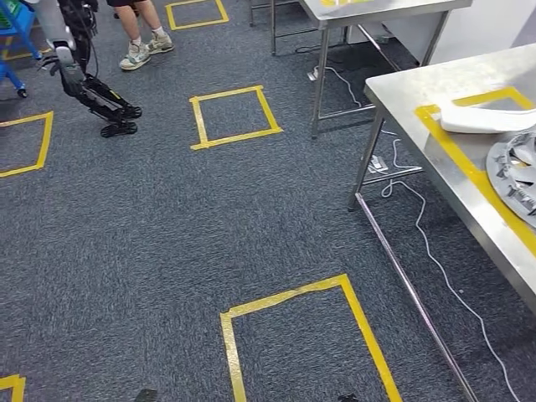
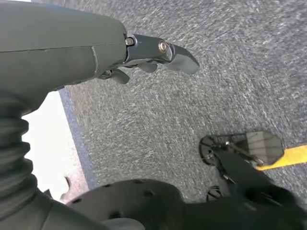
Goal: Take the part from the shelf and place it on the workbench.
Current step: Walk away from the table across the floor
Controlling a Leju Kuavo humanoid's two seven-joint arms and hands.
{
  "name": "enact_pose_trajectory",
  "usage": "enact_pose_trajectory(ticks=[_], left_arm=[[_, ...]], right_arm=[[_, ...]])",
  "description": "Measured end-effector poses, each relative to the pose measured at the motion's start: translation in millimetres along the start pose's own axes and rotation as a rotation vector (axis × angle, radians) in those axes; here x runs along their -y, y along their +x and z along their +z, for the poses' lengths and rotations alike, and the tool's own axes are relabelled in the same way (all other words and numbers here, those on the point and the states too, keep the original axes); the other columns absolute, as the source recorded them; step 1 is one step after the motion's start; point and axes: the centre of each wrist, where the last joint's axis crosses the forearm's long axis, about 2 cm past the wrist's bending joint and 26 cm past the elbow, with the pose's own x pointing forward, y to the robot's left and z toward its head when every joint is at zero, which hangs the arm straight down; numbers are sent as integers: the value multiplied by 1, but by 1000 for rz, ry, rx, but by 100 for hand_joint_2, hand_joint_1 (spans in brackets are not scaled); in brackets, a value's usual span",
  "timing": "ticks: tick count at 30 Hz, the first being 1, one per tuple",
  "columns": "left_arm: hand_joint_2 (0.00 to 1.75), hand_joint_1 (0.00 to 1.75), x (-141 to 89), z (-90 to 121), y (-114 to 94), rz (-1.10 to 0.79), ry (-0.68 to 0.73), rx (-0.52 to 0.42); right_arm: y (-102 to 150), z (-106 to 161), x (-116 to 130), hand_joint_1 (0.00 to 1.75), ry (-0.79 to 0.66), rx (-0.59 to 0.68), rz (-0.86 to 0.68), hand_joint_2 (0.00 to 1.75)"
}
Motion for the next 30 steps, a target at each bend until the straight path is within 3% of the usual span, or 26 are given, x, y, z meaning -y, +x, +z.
enact_pose_trajectory(ticks=[9,13,30], left_arm=[[175,0,-1,0,0,-12,-3,-1],[175,0,-1,0,-1,-16,-9,-2],[175,0,-3,-1,3,-45,-14,23]], right_arm=[[1,0,0,0,0,0,3,0],[-1,0,-1,0,0,1,12,175],[0,1,-2,0,-6,16,16,175]])
